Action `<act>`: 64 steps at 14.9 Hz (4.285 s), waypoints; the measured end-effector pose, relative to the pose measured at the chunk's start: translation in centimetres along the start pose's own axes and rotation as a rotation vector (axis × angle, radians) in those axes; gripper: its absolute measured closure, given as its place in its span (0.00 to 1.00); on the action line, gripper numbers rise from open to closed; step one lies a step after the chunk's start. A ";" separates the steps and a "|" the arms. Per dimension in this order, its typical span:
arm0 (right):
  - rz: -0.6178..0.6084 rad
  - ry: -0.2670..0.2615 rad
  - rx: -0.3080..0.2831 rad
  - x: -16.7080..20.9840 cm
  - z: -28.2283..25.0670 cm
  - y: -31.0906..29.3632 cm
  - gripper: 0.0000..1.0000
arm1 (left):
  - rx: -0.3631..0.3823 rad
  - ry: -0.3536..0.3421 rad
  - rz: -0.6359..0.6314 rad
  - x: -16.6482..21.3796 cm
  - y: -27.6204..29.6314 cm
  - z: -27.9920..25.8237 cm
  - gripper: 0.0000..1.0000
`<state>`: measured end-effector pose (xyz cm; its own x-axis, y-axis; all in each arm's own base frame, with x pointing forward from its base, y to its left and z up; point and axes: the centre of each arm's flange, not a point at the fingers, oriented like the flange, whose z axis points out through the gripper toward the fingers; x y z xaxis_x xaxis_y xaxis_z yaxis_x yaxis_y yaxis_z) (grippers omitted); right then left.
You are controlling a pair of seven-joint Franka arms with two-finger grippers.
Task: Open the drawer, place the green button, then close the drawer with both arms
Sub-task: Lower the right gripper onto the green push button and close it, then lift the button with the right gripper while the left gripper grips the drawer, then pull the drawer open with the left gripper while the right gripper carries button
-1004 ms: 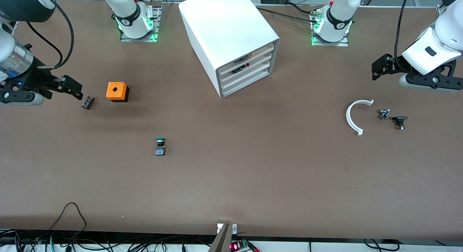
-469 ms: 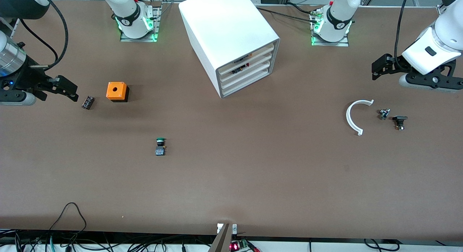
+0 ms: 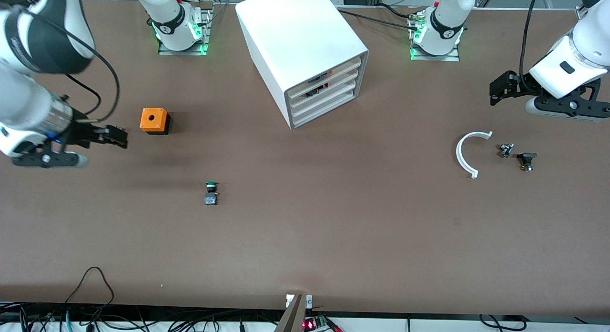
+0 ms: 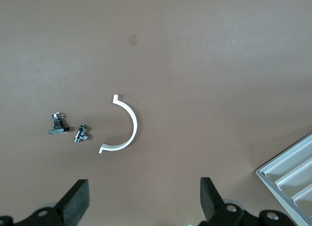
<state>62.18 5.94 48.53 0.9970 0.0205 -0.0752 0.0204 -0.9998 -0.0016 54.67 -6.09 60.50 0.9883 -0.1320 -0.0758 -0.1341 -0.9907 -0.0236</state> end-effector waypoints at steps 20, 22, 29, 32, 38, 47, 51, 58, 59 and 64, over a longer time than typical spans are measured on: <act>-0.148 0.259 0.073 4.2 23.9 -11.5 0.00 | -0.210 -0.233 0.126 0.9 10.5 6.3 0.00; -0.155 0.252 0.080 4.1 25.9 -12.2 0.00 | -0.302 -0.279 0.148 1.6 13.0 8.6 0.00; -0.160 0.252 0.086 4.0 29.6 -12.8 0.02 | -0.595 -0.243 0.246 2.3 15.1 17.2 0.01; -0.161 0.252 0.086 3.9 29.6 -12.8 0.17 | -0.719 -0.216 0.260 1.3 15.3 22.0 0.00; -0.161 0.253 0.086 4.0 29.6 -12.8 0.56 | -0.908 -0.145 0.288 -1.1 15.3 30.8 0.07; -0.067 0.180 0.087 5.9 26.3 -13.4 0.56 | -1.167 -0.121 0.235 -5.3 16.4 41.5 0.18; 0.050 0.076 0.081 6.9 22.4 -14.6 0.56 | -1.241 -0.121 0.202 -6.8 18.4 43.3 0.21; 0.211 -0.027 0.055 7.3 13.6 -17.5 0.56 | -1.288 -0.137 0.218 -9.0 20.0 46.4 0.30; 0.225 -0.039 0.049 7.0 12.9 -18.3 0.56 | -1.294 -0.136 0.212 -9.1 20.1 46.8 0.30; 0.346 -0.082 0.029 5.7 9.2 -21.2 0.56 | -1.356 -0.111 0.219 -10.9 21.8 49.4 0.43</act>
<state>66.70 27.30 39.00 0.9351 -0.3184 -0.1558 -0.3208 -0.9471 0.0099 37.43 -24.63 11.61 0.9369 -0.3482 -0.0318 -0.0470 -0.2154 0.9754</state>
